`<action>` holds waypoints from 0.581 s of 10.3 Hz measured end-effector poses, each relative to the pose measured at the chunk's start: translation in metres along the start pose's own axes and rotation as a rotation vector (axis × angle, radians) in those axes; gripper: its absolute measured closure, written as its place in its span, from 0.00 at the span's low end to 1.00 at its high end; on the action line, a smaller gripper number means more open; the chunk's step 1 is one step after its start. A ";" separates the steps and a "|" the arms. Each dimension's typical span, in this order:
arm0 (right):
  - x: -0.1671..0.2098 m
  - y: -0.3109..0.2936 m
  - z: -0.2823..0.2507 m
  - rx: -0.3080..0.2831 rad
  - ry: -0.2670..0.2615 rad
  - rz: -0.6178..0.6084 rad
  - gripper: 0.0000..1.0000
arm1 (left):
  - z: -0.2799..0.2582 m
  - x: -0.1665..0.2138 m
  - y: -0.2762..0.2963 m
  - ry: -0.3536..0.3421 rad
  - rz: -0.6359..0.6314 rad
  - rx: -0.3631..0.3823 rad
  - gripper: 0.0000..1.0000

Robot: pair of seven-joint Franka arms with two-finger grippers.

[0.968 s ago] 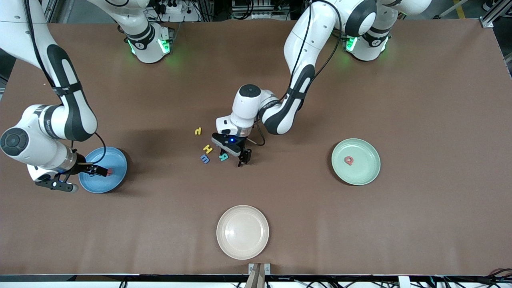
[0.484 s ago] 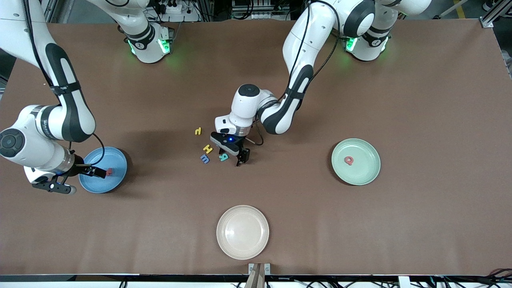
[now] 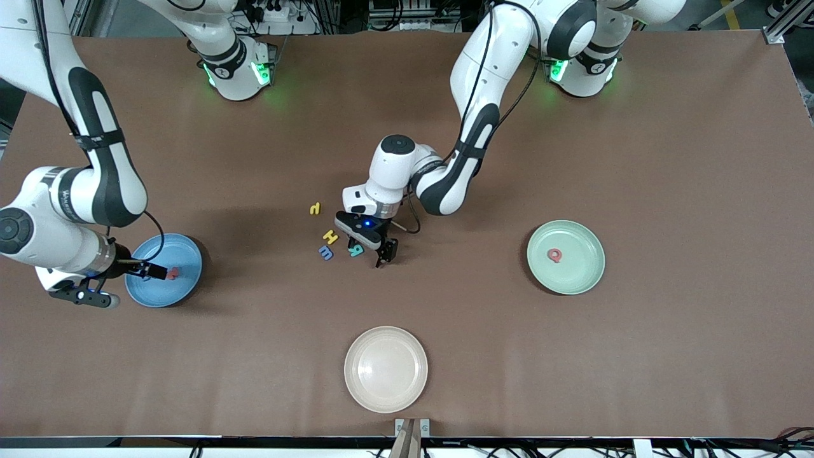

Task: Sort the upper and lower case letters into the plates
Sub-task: 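Grasp the teal k among the letters with the left gripper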

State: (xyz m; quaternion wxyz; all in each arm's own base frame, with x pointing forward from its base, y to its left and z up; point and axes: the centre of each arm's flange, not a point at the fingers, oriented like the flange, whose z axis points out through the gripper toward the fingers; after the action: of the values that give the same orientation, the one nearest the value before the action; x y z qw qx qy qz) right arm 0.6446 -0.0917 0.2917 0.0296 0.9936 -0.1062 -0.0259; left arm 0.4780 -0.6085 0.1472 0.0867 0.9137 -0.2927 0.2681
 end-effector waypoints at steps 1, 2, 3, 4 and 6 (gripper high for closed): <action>0.002 0.001 -0.006 -0.001 0.001 0.002 0.00 | 0.000 -0.001 0.001 0.000 0.001 -0.001 0.00; 0.003 0.002 -0.008 -0.001 0.002 0.003 0.00 | 0.001 -0.001 0.001 -0.001 0.002 -0.001 0.00; 0.003 0.002 -0.008 -0.002 0.000 0.003 0.00 | 0.002 -0.003 0.001 -0.004 0.003 0.000 0.00; 0.003 0.002 -0.008 -0.002 -0.001 0.003 0.00 | 0.004 -0.005 0.001 -0.007 0.003 0.001 0.01; 0.004 0.002 -0.009 -0.002 0.003 0.003 0.00 | 0.004 -0.005 0.003 -0.001 0.005 -0.003 0.07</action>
State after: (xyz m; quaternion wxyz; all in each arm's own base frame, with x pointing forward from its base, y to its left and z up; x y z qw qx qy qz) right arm 0.6484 -0.0936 0.3010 0.0306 0.9934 -0.1078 -0.0246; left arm 0.4747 -0.6092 0.1406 0.0874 0.9130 -0.2955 0.2672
